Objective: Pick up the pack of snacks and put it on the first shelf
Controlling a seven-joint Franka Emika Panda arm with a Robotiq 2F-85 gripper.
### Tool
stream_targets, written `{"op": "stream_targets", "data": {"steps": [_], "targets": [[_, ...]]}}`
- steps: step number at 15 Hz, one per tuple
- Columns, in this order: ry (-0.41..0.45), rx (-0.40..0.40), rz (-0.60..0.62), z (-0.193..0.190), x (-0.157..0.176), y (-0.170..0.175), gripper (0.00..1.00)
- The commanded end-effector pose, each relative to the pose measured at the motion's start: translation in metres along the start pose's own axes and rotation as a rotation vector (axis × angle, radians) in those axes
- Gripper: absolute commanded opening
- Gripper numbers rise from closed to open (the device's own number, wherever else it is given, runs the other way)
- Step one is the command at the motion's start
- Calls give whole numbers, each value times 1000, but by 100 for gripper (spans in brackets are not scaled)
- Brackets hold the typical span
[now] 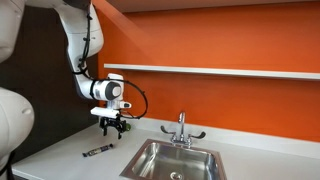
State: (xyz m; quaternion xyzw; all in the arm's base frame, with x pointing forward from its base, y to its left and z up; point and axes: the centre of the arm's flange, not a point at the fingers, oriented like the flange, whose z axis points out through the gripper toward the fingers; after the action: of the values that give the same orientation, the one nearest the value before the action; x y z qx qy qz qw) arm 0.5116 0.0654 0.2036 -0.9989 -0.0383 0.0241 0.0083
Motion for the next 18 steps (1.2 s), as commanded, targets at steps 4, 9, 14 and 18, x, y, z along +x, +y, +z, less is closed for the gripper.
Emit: {"op": "stream_targets", "data": {"steps": [4, 9, 14, 18], "targets": [[-4, 2, -10, 10, 9, -7, 100], [-1, 2, -10, 9, 10, -7, 100], [-13, 12, -12, 10, 9, -10, 100], [-29, 43, 8, 18, 14, -31, 100]]}}
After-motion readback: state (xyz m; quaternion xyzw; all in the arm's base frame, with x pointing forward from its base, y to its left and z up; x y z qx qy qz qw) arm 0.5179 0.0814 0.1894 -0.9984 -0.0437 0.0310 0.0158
